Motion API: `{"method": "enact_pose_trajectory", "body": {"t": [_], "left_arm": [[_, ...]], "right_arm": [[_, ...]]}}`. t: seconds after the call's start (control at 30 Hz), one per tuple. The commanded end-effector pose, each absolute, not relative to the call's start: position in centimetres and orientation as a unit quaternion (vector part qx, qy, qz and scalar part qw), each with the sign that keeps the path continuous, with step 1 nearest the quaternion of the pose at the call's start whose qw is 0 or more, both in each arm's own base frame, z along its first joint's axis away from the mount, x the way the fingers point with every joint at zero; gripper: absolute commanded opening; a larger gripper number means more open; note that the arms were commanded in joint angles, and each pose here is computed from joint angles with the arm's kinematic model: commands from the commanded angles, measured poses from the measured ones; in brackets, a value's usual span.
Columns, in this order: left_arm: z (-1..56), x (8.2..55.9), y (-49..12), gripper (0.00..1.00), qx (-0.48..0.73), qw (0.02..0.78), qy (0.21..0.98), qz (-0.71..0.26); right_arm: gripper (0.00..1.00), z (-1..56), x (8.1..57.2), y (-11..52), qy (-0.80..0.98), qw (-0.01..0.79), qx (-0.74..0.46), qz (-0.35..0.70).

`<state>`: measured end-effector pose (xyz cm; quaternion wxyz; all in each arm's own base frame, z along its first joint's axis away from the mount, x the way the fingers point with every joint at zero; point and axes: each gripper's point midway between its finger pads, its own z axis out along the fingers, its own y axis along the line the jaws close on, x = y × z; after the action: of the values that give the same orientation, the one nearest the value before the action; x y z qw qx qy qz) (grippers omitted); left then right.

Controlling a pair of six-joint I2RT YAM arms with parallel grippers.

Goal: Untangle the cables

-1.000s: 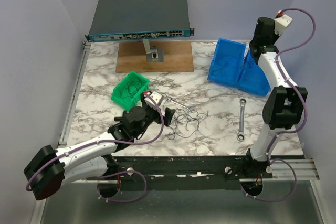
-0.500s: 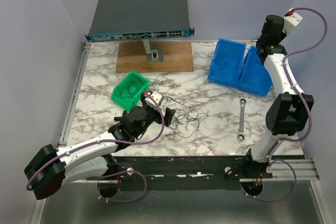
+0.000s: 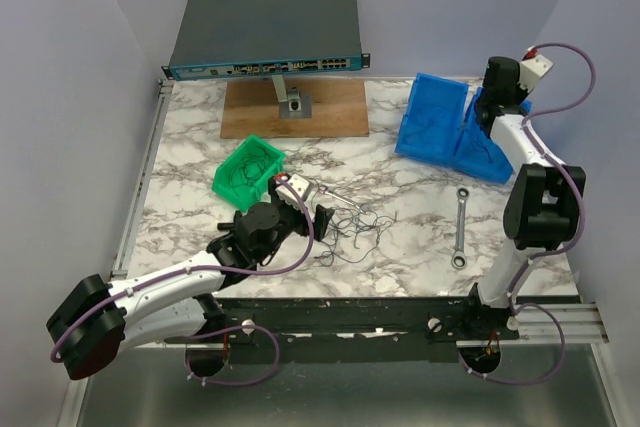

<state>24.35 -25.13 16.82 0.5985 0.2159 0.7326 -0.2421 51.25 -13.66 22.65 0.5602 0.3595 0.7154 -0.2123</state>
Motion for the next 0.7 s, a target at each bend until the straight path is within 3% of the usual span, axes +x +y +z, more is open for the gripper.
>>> {"method": "enact_pose_trajectory", "body": {"t": [0.0,0.03,0.07,0.1,0.13,0.4,0.53,0.67], "left_arm": [[17.2,24.8,-24.8,0.99,0.205,0.607,0.731,-0.235],[17.2,24.8,-24.9,0.99,0.205,0.607,0.731,-0.236],[17.2,24.8,-24.9,0.98,0.206,0.605,0.732,-0.236],[17.2,24.8,-24.9,0.99,0.206,0.605,0.732,-0.236],[17.2,24.9,-24.9,0.98,0.205,0.605,0.733,-0.234],[16.6,25.2,-24.4,0.99,0.195,0.591,0.753,-0.214],[16.4,25.0,-24.6,0.99,0.198,0.583,0.757,-0.22],[15.8,24.4,-25.8,0.99,0.224,0.558,0.764,-0.235]], "right_arm": [[0.04,18.5,51.2,-13.8,0.731,0.529,0.369,-0.223],[0.14,17.5,51.2,-13.5,0.74,0.519,0.369,-0.218],[0.45,16.4,51.1,-13.3,0.749,0.508,0.369,-0.213],[0.65,15.5,51.1,-12.8,0.759,0.501,0.365,-0.202],[0.69,14.8,51.2,-12.3,0.769,0.495,0.358,-0.189],[0.85,16.7,50.9,-9.0,0.797,0.49,0.341,-0.093],[0.88,19.2,49.1,-7.6,0.799,0.493,0.339,-0.054],[0.91,18.6,47.0,-2.2,0.838,0.466,0.277,0.067]]}}
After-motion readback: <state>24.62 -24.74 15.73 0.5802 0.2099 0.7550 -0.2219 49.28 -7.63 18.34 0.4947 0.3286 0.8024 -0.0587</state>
